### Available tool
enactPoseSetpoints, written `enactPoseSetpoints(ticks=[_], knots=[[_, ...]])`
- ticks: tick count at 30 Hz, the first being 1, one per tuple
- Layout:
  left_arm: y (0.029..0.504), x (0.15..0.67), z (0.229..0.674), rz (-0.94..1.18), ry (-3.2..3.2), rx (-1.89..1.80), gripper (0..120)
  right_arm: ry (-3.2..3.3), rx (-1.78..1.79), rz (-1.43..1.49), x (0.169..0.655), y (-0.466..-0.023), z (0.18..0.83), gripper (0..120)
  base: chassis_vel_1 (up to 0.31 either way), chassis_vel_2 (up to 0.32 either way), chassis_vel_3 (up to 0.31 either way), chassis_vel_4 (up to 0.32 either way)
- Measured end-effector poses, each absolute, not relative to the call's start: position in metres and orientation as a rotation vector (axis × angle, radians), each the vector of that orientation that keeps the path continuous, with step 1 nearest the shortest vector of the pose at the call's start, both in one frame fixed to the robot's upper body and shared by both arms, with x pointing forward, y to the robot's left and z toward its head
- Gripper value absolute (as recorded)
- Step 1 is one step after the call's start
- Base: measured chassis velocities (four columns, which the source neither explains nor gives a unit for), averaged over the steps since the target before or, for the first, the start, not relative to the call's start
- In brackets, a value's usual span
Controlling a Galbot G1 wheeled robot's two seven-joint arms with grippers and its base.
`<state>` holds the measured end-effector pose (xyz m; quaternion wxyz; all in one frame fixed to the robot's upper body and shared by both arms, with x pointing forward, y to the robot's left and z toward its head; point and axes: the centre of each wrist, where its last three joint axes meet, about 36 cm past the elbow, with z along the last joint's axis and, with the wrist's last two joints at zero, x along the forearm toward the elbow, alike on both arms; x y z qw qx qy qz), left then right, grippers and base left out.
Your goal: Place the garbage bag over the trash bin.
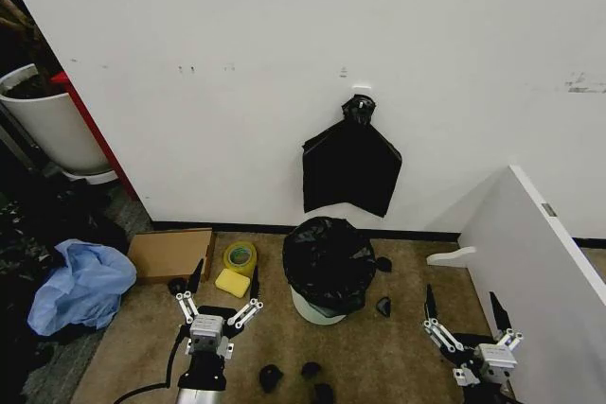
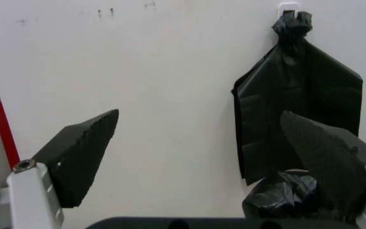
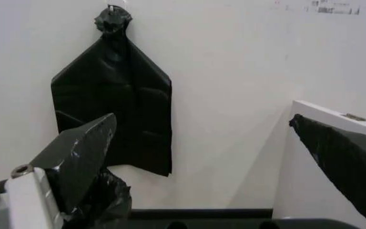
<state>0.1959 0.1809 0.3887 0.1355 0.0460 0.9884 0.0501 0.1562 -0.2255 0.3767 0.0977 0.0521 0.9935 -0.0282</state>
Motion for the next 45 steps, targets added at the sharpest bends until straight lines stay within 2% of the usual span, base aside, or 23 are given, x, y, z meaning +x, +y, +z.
enactPoseSetpoints(ticks=[45], knots=[[0.1808,0.1958,0.3885,0.144,2.865,0.133,100,2.94,0.155,-0.082,0.1564,-0.2255,0.377,100,0.0,0.0,0.0,0.0]])
